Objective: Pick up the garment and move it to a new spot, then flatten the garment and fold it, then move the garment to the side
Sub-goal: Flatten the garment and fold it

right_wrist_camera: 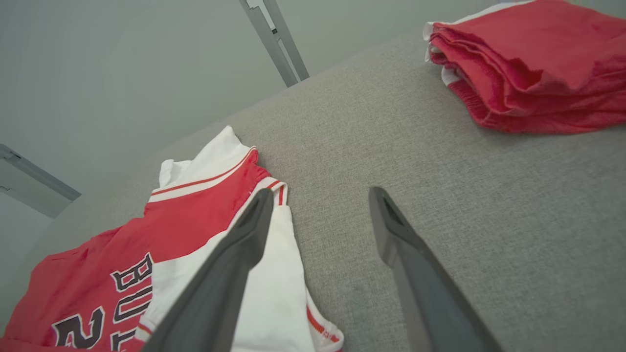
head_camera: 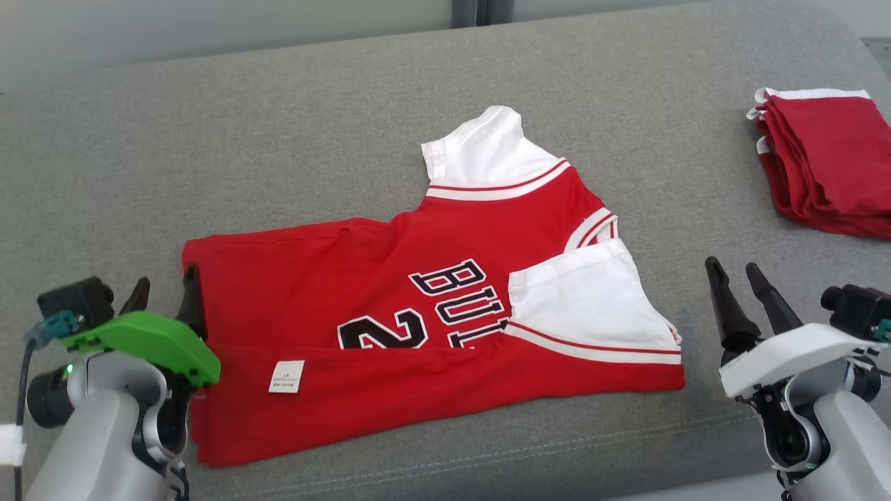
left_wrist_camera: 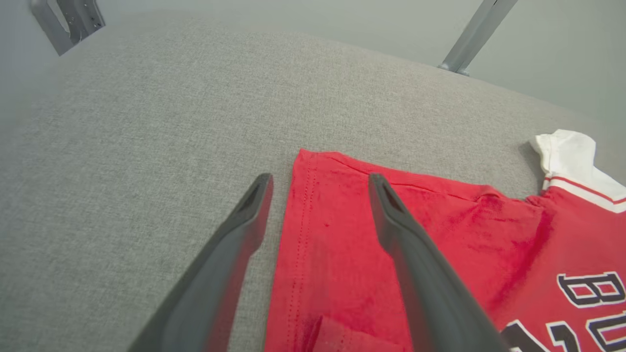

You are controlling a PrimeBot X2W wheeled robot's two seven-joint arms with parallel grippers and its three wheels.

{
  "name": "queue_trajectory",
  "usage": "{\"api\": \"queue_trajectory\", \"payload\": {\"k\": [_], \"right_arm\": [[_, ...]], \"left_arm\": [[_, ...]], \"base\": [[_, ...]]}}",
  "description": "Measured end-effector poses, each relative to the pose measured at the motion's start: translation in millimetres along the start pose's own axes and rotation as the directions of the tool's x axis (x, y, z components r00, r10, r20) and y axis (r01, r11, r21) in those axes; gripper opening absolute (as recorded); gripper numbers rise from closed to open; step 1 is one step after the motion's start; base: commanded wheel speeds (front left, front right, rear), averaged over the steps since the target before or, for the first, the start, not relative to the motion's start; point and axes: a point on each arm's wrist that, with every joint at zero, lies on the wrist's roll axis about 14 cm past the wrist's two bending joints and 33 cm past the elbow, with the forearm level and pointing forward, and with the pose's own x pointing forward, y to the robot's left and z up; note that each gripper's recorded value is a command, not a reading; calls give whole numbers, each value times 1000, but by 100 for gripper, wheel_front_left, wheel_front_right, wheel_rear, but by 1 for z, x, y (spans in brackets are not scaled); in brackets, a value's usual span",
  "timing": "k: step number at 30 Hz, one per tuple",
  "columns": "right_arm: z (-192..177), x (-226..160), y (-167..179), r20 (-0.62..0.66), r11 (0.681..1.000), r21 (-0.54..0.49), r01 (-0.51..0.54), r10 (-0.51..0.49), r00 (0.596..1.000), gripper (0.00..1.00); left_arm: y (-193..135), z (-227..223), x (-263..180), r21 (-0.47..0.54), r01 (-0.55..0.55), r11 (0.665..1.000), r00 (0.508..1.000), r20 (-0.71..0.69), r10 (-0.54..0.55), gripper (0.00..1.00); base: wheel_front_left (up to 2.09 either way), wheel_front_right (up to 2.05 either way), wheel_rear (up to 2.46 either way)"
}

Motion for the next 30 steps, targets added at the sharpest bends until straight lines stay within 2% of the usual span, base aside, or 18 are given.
{"api": "queue_trajectory", "payload": {"k": [9,20,26,27,29,30], "right_arm": [[4,14,9,-18,999,-28,-32,32,999,100],[0,13,-8,-38,999,-33,14,-15,999,100],[-1,13,-10,-43,999,-38,21,-22,999,100],[-1,14,-10,-43,999,-39,18,-20,999,100],[0,16,-7,-43,999,-44,8,-10,999,100],[3,20,-1,-41,998,-54,-10,8,999,100]], "left_arm": [[-1,-19,44,120,-1,993,984,-176,23,100],[0,-40,77,153,4,988,954,-298,42,100],[0,-44,84,164,9,986,948,-315,44,100],[0,-43,84,165,8,986,949,-311,44,96],[1,-41,85,164,6,986,951,-306,45,75],[3,-39,85,162,1,987,953,-299,49,60]], "base": [[0,0,0],[0,0,0],[0,0,0],[0,0,0],[0,0,0],[0,0,0]]}}
